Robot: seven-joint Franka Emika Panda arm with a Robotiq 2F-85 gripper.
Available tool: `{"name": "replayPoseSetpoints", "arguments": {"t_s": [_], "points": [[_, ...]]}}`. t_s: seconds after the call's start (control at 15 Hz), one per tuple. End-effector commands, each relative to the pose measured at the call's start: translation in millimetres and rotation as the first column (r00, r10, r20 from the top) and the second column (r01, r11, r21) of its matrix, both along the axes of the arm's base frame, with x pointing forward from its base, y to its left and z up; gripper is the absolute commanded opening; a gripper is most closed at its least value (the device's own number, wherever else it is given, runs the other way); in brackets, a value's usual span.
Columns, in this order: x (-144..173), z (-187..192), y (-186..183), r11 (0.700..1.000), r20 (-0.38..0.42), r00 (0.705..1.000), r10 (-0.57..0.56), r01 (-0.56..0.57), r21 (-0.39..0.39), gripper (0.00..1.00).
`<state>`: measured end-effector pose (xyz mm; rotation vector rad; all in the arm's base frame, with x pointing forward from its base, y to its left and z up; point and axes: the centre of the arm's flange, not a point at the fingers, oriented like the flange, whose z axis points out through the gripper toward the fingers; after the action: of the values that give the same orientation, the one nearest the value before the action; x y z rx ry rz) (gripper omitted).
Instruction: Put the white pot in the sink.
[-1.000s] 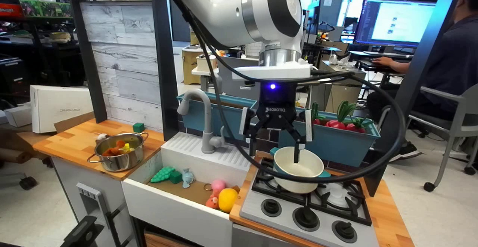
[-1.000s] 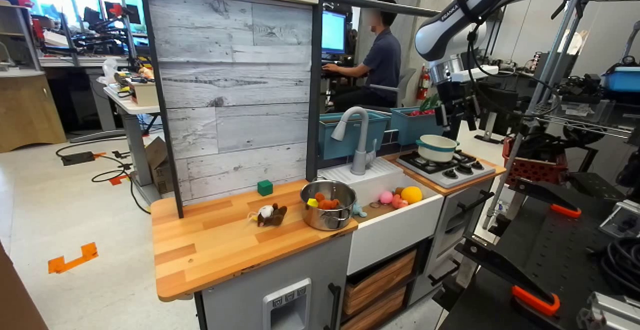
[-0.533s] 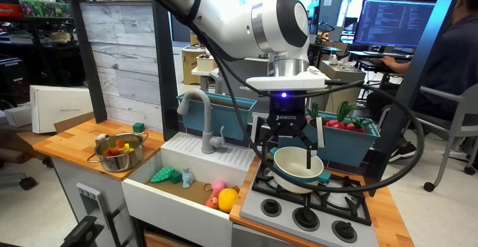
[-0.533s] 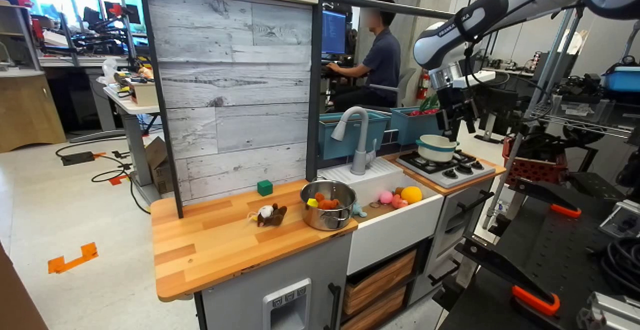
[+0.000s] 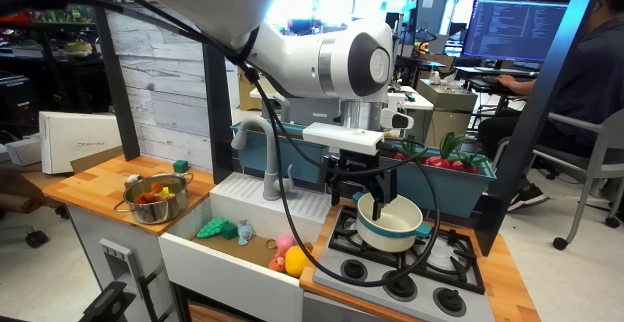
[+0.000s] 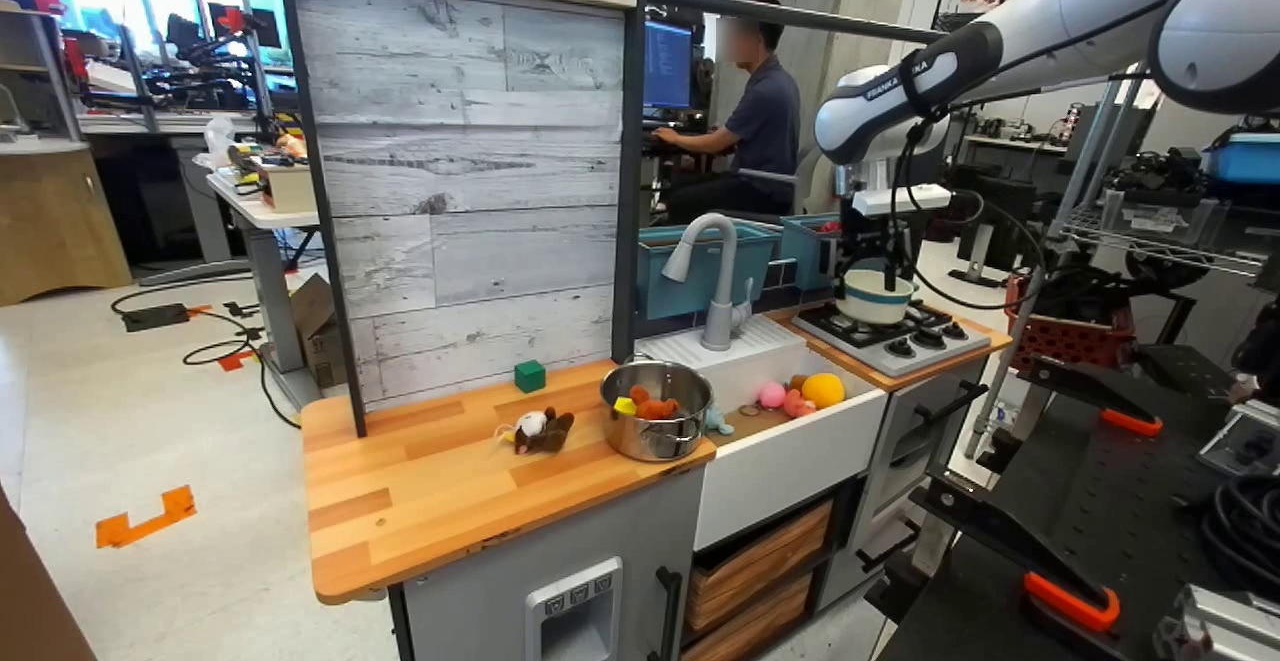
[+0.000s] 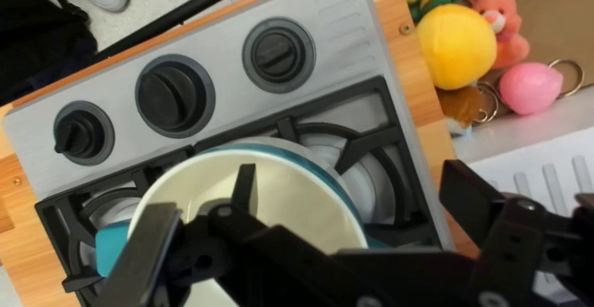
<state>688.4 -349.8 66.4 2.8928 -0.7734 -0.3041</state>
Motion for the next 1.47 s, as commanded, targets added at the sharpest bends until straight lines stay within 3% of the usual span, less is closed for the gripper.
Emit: {"name": "replayPoseSetpoints", "arguments": {"t_s": [0.0,0.2,0.27,0.33,0.6,0.93,1.4], "points": [[64.4,-25.9,-35.5,0.996,0.107,0.991,-0.079,0.083,-0.033,1.00],[64.5,-32.6,-42.4,0.991,0.135,0.984,-0.116,0.124,-0.053,1.00],[61.6,-36.6,-42.5,0.991,0.117,0.986,-0.123,0.129,-0.041,0.75],[58.0,-40.1,-42.0,0.991,0.092,0.988,-0.126,0.129,-0.026,0.72],[41.1,-54.2,-33.4,0.991,-0.008,0.993,-0.117,0.117,0.061,0.42],[16.7,-16.4,-20.4,0.982,-0.043,0.994,-0.098,0.104,0.159,0.03],[12.5,65.7,10.6,0.976,0.000,1.000,-0.019,0.018,0.215,0.01]]}}
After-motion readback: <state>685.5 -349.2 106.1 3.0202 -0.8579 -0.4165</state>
